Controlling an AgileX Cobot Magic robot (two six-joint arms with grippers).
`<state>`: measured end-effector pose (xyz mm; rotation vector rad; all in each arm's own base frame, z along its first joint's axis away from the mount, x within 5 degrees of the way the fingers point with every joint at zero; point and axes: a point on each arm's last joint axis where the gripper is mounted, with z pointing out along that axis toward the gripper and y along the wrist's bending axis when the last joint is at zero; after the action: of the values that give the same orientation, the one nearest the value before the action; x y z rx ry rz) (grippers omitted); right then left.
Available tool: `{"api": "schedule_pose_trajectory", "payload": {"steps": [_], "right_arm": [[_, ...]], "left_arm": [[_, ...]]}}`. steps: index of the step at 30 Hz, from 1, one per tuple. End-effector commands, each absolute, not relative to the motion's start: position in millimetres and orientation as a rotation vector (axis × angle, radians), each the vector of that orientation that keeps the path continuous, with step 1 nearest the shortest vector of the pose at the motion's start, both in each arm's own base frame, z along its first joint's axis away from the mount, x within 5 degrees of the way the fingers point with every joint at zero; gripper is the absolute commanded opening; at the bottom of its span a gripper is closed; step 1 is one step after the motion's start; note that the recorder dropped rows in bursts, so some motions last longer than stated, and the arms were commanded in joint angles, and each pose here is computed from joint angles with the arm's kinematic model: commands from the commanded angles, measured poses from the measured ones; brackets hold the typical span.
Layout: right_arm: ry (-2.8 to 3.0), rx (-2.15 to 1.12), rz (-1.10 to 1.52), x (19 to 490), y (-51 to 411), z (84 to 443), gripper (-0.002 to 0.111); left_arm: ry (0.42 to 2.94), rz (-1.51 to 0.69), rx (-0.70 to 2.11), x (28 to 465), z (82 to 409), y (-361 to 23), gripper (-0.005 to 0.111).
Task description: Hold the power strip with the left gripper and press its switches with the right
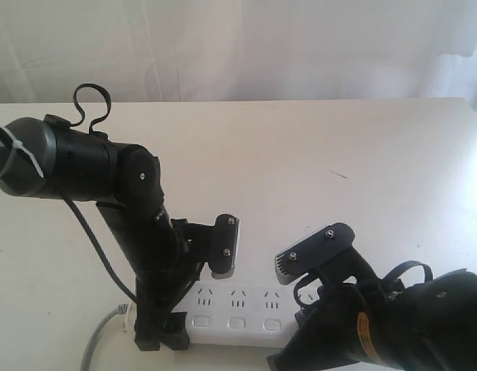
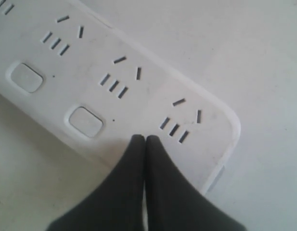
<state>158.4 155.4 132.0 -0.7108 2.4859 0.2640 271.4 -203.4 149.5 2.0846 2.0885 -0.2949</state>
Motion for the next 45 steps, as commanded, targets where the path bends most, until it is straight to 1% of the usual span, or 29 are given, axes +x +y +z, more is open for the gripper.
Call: {"api": "schedule_pose_trajectory", "payload": {"steps": [1,2,4,6,10,13,26,27,29,31,34,36,37,39,43,45], "right_arm": [[2.461,-0.696,0.208,151,141,134,0.0],[2.34,-0.665,0.159,157,136,155,0.0],[2.174,-0.62,0.114,161,129,182,0.0],[2.058,-0.46,0.124,160,117,210,0.0],[1.929,-0.395,0.113,154,102,236,0.0],[1.885,-0.406,0.118,150,98,245,0.0],[1.808,-0.363,0.172,141,89,262,0.0],[1.803,-0.36,0.176,141,89,263,0.0],[1.79,-0.351,0.184,140,88,266,0.0],[1.777,-0.344,0.183,140,88,270,0.0],[1.763,-0.34,0.188,140,87,274,0.0],[1.763,-0.34,0.188,140,87,274,0.0],[1.763,-0.34,0.188,140,87,274,0.0],[1.763,-0.34,0.188,140,87,274,0.0],[1.764,-0.343,0.192,140,88,274,0.0],[1.764,-0.343,0.192,140,88,274,0.0]], "left_arm": [[2.138,-0.325,2.069,268,147,-203,0.0],[2.137,-0.321,2.061,269,147,-203,0.0],[2.136,-0.319,2.059,269,147,-203,0.0],[2.135,-0.318,2.058,269,147,-203,0.0],[2.122,-0.307,2.053,271,147,-204,0.0],[2.114,-0.304,2.052,270,149,-204,0.0],[1.996,-0.235,1.951,269,192,-202,0.001],[1.991,-0.234,1.948,269,194,-201,0.002],[1.985,-0.23,1.943,268,196,-201,0.012],[1.986,-0.232,1.941,268,196,-201,0.027],[1.99,-0.243,1.929,268,196,-202,0.055],[1.986,-0.237,1.922,269,197,-202,0.07],[1.985,-0.236,1.92,269,197,-202,0.075],[1.985,-0.236,1.92,269,197,-202,0.079],[1.989,-0.237,1.923,269,195,-202,0.08],[2.005,-0.246,1.936,270,189,-203,0.08]]}}
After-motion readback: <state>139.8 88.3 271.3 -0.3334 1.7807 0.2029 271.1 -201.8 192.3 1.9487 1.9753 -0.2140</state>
